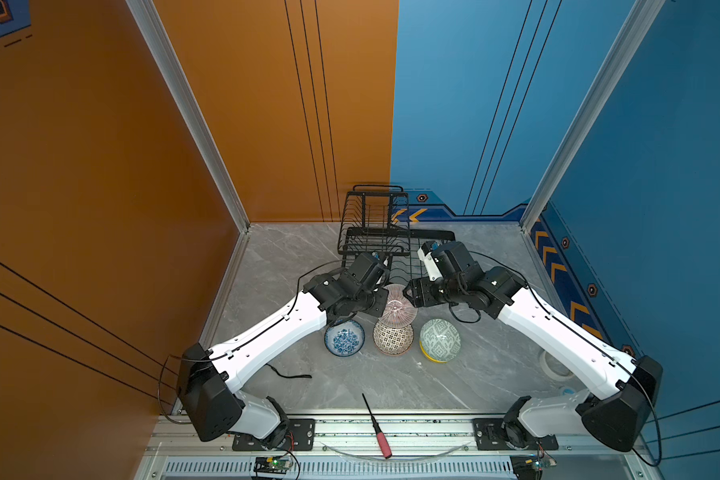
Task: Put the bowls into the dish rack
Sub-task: 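Lift the bowl with the left gripper while the right gripper grasps its rim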
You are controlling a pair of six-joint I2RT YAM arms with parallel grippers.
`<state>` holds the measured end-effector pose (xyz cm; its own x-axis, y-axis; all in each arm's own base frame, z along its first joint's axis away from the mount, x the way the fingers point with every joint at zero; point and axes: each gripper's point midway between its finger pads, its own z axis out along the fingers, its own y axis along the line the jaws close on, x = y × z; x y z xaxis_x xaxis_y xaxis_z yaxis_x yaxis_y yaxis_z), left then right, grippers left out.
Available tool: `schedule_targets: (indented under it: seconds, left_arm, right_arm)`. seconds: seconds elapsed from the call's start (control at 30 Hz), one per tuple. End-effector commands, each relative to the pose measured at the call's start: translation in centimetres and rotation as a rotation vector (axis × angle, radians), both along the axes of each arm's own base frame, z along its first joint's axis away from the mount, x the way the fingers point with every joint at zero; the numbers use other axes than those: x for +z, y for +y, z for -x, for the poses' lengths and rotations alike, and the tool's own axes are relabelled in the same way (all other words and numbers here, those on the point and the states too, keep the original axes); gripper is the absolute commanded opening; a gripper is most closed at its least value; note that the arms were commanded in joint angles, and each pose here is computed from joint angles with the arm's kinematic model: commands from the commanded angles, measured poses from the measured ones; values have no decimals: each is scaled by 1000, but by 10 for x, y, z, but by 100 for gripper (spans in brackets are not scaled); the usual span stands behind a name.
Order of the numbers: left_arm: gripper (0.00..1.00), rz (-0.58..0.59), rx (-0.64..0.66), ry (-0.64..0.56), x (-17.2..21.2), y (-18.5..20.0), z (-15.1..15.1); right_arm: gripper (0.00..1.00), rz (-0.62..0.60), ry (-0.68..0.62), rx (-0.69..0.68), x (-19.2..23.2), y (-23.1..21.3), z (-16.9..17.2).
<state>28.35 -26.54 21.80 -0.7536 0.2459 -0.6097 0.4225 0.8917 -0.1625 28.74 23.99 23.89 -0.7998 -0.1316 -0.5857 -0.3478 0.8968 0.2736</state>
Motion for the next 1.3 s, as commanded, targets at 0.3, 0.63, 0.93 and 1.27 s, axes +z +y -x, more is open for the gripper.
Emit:
schedule_targets:
  seconds: [0.3, 0.63, 0.93, 1.27]
  left_arm:
    - [0, 89, 19, -82, 31, -8, -15]
    - [0, 102, 21, -87, 32, -7, -16]
    - [0, 143, -9, -102, 37, -14, -12]
    - [0, 134, -10, -95, 32, -11, -9]
  right_arm:
    - [57, -13, 45, -41, -25, 7, -5]
    - [33, -3, 40, -38, -33, 16, -3]
    - [17, 18, 37, -44, -37, 17, -6]
    - [0, 41, 10, -25, -32, 15, -8]
